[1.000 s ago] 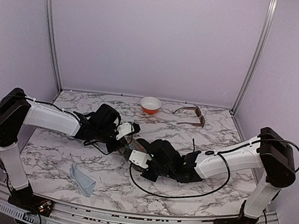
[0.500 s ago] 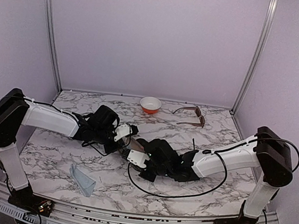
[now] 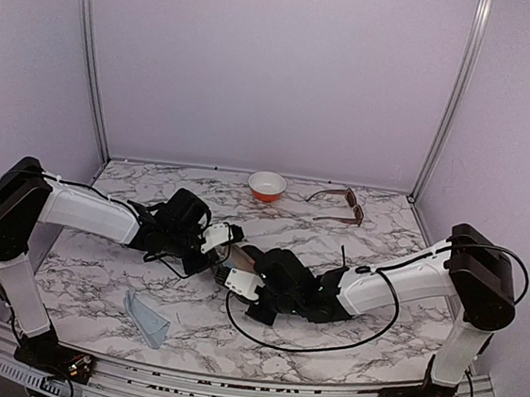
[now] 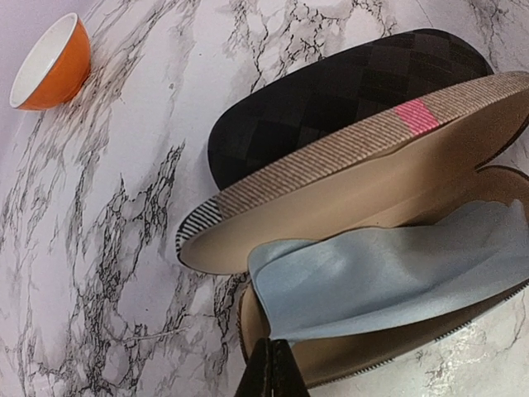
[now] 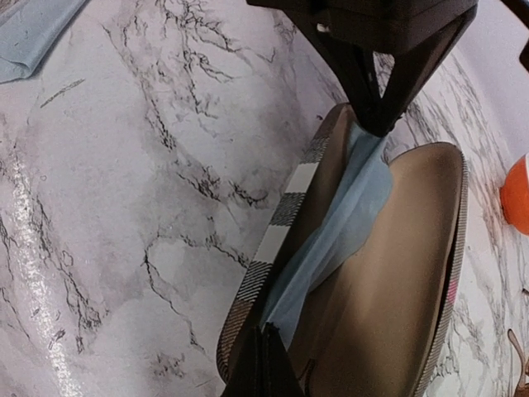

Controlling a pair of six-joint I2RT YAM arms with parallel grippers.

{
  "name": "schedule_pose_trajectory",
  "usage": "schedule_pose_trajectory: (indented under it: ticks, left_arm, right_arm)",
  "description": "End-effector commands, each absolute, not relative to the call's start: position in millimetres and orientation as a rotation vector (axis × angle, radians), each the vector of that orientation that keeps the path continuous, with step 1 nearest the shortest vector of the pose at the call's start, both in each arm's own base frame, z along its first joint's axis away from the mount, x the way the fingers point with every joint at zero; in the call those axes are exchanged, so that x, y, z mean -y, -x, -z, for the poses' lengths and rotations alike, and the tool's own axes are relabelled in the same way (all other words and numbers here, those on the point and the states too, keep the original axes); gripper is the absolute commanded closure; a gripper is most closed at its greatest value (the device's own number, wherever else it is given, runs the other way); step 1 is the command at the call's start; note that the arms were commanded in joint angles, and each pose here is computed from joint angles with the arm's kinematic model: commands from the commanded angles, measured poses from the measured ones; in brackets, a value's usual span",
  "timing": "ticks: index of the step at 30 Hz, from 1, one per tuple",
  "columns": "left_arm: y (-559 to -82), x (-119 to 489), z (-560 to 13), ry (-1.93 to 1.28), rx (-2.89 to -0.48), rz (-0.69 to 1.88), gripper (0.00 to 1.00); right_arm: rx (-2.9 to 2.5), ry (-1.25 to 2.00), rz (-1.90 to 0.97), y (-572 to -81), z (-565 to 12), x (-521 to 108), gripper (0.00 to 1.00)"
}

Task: Organize the sunglasses
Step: Place the folded cleaning cloth in the sunglasses case.

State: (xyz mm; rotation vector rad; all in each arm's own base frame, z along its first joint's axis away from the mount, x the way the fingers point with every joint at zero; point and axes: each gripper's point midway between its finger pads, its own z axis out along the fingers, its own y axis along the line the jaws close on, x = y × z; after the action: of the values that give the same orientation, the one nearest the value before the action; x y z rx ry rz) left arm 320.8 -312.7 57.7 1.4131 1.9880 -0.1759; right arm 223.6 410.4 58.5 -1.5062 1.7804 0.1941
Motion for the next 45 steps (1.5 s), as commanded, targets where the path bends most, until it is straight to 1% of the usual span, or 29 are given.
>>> schedule_pose_trajectory:
  ticks: [1, 9, 19, 23, 27, 36, 40, 45]
  left_arm:
    - [-323.5, 299.6, -61.3, -1.403, -2.007, 0.117, 1.0]
    - [-318.7, 297.8, -62.6, -1.409, -2.021, 0.132, 1.0]
    - [-317.0, 295.3, -57.9, -1.428, -2.038, 0.121, 0.93]
    - [-316.1, 295.6, -60.1, -1.432, -2.037, 0.126, 0.91]
    - [-315.8, 296.0, -63.5, -1.425, -2.036, 0.132, 0.9]
    - [-321.6, 300.8, -74.0, -1.37, -2.042, 0.151, 0.9]
    - [-323.5, 303.1, -80.0, -1.348, -2.039, 0.162, 0.9]
    - [-327.5, 304.2, -90.4, -1.299, -2.04, 0.174, 0.88]
  right_arm:
    - [-1.805, 1.529, -0.227, -218.2, -54.5, -416.2, 1.0]
    - [-1.812, 1.529, -0.241, -216.9, -54.0, -417.8, 1.0]
    - [-1.821, 1.554, -0.29, -211.4, -54.6, -423.5, 1.0]
    - [-1.825, 1.551, -0.3, -210.4, -56.5, -424.8, 0.98]
    - [-1.829, 1.543, -0.304, -211.1, -57.2, -426.0, 0.93]
    - [-1.85, 1.522, -0.291, -215.5, -58.5, -426.6, 0.78]
    - [-1.859, 1.511, -0.28, -216.2, -60.7, -424.4, 0.74]
    - [-1.865, 1.498, -0.286, -215.9, -67.5, -423.1, 0.71]
